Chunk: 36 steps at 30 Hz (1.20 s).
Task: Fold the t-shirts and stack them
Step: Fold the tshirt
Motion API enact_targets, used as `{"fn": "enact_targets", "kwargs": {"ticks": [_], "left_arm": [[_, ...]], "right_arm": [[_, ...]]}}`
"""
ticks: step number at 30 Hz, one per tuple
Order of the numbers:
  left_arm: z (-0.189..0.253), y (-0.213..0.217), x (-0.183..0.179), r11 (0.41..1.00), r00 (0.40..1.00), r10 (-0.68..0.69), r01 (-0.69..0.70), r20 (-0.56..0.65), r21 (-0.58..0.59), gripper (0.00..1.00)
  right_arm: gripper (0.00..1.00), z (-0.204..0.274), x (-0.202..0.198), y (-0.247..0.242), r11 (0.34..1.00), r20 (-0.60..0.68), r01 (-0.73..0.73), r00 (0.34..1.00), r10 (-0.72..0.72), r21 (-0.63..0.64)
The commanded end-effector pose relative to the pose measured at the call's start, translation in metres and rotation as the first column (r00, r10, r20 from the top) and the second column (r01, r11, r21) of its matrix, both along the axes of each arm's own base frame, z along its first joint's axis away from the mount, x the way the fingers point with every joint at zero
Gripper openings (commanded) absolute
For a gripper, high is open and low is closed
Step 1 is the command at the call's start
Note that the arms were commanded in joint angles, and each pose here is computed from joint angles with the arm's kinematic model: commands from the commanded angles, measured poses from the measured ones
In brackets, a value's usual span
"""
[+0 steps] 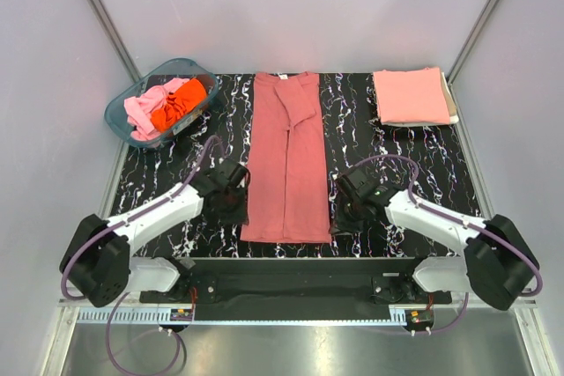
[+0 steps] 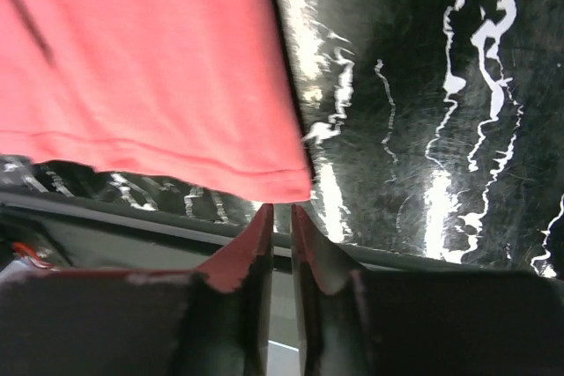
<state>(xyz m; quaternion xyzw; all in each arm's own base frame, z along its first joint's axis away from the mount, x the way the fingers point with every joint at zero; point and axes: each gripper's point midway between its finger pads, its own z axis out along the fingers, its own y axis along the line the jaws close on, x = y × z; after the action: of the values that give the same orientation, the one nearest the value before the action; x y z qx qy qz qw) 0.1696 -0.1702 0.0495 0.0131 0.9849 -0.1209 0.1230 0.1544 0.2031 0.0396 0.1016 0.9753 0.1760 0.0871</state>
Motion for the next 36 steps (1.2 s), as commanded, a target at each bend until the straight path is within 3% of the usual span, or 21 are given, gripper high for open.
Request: {"fn": "enact_targets", "kwargs": {"ticks": [1, 2, 5, 8, 15, 22, 29, 30, 32, 35, 36], "left_arm": [[0.010, 0.009, 0.012, 0.999, 0.998, 0.044, -0.043, 0.033, -0.027, 0.33], [0.010, 0.007, 0.015, 0.997, 0.998, 0.052, -0.050, 0.035, -0.057, 0.33], [0.004, 0.006, 0.014, 0.990, 0.997, 0.069, -0.066, 0.021, -0.124, 0.39], [-0.002, 0.007, 0.010, 0.988, 0.997, 0.073, -0.070, 0.014, -0.136, 0.47], [-0.024, 0.012, 0.000, 0.986, 0.991, 0.124, -0.128, -0.045, -0.109, 0.47], [-0.039, 0.014, -0.011, 0.984, 0.986, 0.140, -0.149, -0.088, -0.101, 0.40], [-0.041, 0.010, -0.014, 0.980, 0.985, 0.135, -0.149, -0.110, -0.131, 0.20], [-0.041, 0.008, -0.016, 0.979, 0.984, 0.133, -0.150, -0.116, -0.142, 0.11], [-0.040, 0.005, -0.016, 0.976, 0.985, 0.128, -0.146, -0.116, -0.160, 0.03], [-0.037, 0.001, -0.019, 0.972, 0.986, 0.118, -0.139, -0.120, -0.189, 0.00], [-0.033, -0.002, -0.020, 0.969, 0.986, 0.114, -0.137, -0.119, -0.208, 0.00]], "right_arm": [[0.23, 0.020, 0.012, 0.000, 0.999, 0.077, 0.037, 0.996, -0.037, 0.002], [0.30, 0.019, 0.012, -0.001, 0.999, 0.076, 0.034, 0.997, -0.034, 0.000], [0.38, 0.010, 0.007, -0.002, 1.000, 0.048, 0.015, 0.999, -0.014, -0.015], [0.41, 0.001, 0.004, 0.004, 1.000, 0.025, -0.005, 1.000, 0.005, 0.012], [0.41, -0.016, 0.004, 0.006, 1.000, 0.015, -0.025, 1.000, 0.025, 0.008], [0.40, -0.030, 0.000, 0.003, 0.999, -0.006, -0.036, 0.999, 0.036, -0.016], [0.36, -0.032, -0.006, 0.002, 1.000, -0.014, -0.026, 1.000, 0.026, 0.008], [0.34, -0.030, -0.006, 0.001, 1.000, -0.007, -0.021, 1.000, 0.021, 0.014], [0.30, -0.030, -0.008, 0.000, 1.000, -0.010, -0.014, 1.000, 0.014, 0.015], [0.11, -0.028, -0.009, 0.001, 1.000, -0.014, -0.007, 1.000, 0.007, 0.027], [0.00, -0.027, -0.011, 0.001, 1.000, -0.015, -0.007, 1.000, 0.007, 0.030]]}}
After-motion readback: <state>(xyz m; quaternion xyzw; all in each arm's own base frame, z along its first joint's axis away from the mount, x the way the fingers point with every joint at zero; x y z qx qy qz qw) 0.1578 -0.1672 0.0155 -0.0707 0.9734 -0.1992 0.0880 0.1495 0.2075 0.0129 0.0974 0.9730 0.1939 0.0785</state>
